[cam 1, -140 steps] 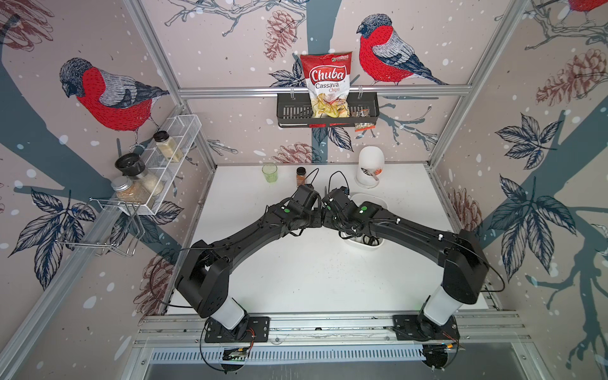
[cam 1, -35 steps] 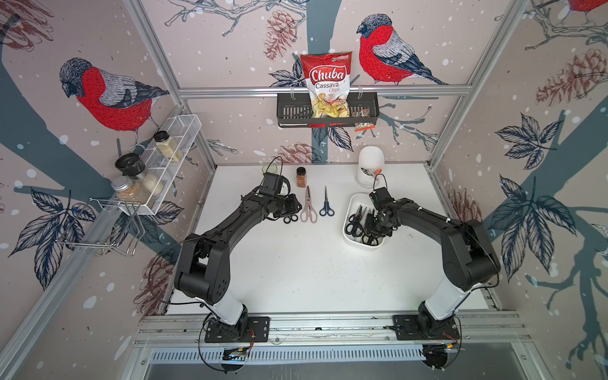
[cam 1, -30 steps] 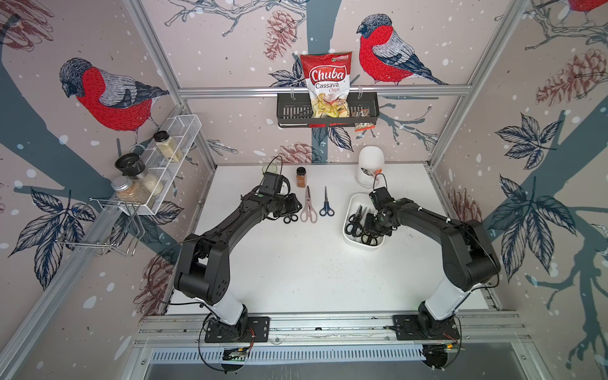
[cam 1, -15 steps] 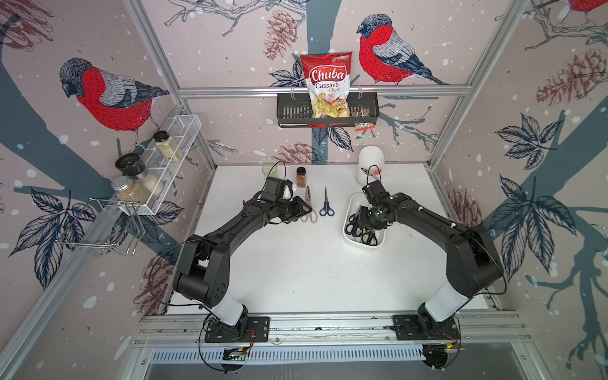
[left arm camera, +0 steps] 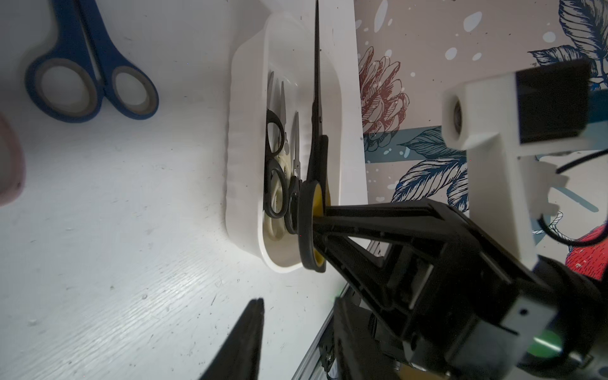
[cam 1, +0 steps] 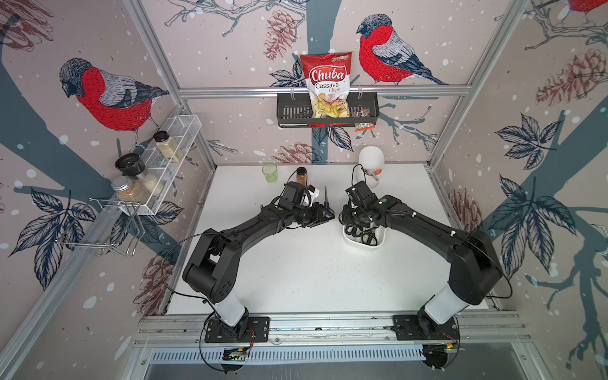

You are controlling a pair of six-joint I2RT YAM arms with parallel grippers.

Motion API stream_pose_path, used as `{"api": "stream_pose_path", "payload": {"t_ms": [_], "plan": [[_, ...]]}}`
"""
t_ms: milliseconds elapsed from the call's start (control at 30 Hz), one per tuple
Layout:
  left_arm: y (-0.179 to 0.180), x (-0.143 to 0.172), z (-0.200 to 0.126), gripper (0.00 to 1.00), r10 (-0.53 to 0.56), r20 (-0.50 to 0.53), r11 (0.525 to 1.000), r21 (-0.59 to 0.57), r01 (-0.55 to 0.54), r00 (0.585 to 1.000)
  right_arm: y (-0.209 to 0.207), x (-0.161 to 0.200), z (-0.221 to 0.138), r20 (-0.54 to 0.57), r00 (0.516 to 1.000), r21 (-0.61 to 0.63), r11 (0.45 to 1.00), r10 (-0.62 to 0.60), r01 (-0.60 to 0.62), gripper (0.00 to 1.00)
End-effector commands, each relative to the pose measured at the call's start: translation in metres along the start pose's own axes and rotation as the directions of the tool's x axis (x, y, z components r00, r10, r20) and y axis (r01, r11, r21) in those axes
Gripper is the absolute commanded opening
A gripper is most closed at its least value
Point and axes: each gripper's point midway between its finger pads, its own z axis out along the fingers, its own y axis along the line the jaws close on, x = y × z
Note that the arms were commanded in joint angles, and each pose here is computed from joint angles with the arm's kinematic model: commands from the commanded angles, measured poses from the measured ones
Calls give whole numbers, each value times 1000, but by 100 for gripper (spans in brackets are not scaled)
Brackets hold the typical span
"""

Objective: Take the scissors out of the storage box
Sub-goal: Pick up the scissors from the storage box.

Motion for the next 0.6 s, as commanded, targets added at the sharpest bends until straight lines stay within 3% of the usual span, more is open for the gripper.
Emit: {"api": "stream_pose_path", "payload": {"t_ms": [0, 367, 567], "plan": [[-9, -8, 0, 40, 31, 35, 999, 31, -32, 999, 21, -7, -3, 26, 999, -74, 997, 19, -17, 0], [-3, -11, 4, 37, 16, 51, 1000, 17, -17, 999, 45, -1, -3, 11, 1000, -136, 991, -5, 6, 0], [-2, -12, 5, 29, 13, 53, 1000, 16, -14, 999, 49, 0, -3, 8, 1000, -145, 989, -4, 5, 0]]}}
